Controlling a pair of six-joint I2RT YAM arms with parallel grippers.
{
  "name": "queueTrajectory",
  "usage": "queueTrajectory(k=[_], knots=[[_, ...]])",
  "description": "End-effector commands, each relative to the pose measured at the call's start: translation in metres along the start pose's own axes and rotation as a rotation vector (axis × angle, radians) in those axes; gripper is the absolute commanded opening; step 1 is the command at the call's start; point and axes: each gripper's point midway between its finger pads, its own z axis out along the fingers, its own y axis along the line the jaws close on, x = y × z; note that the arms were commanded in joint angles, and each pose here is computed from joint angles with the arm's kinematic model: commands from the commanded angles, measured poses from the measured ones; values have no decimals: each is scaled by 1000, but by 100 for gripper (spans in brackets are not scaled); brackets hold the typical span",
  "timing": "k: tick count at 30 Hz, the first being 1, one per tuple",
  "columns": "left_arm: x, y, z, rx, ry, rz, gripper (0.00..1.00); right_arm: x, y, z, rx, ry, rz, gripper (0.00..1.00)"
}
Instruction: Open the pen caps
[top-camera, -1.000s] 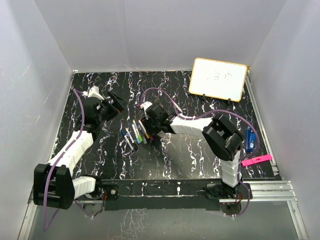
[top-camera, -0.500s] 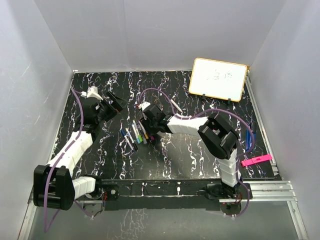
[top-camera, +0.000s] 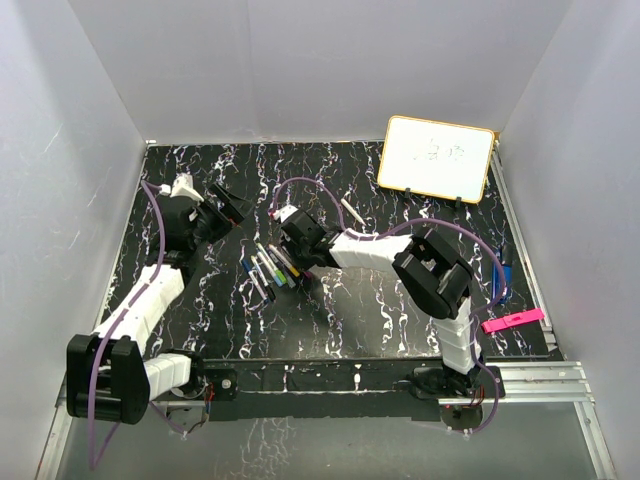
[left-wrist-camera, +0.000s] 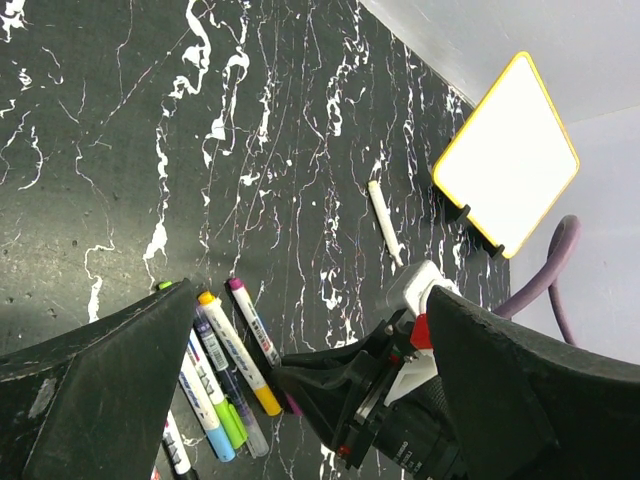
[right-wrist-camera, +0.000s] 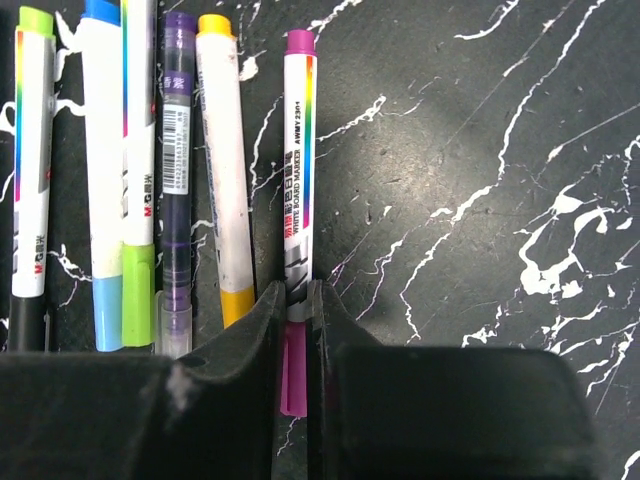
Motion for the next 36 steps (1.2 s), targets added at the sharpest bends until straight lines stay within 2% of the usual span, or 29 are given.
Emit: queueTrajectory(k=[1, 8, 14, 21, 27, 36], knots=[[-4, -11, -9, 65, -25, 8, 99, -27, -10, -6, 54, -73, 28, 0], [11, -38, -6, 278, 15, -21, 98, -70, -29, -49, -29, -290, 126, 0], [26, -58, 0, 444, 95, -46, 98, -94, -30, -86, -78, -415, 100, 0], [51, -71, 19, 507, 200, -45, 97, -106, -24, -106, -116, -476, 96, 0], [67, -83, 30, 533, 235, -39, 95, -111, -17, -112, -155, -493, 98, 0], [86, -97, 44, 559, 280, -40, 80, -110, -7, -115, -213, -484, 80, 0]])
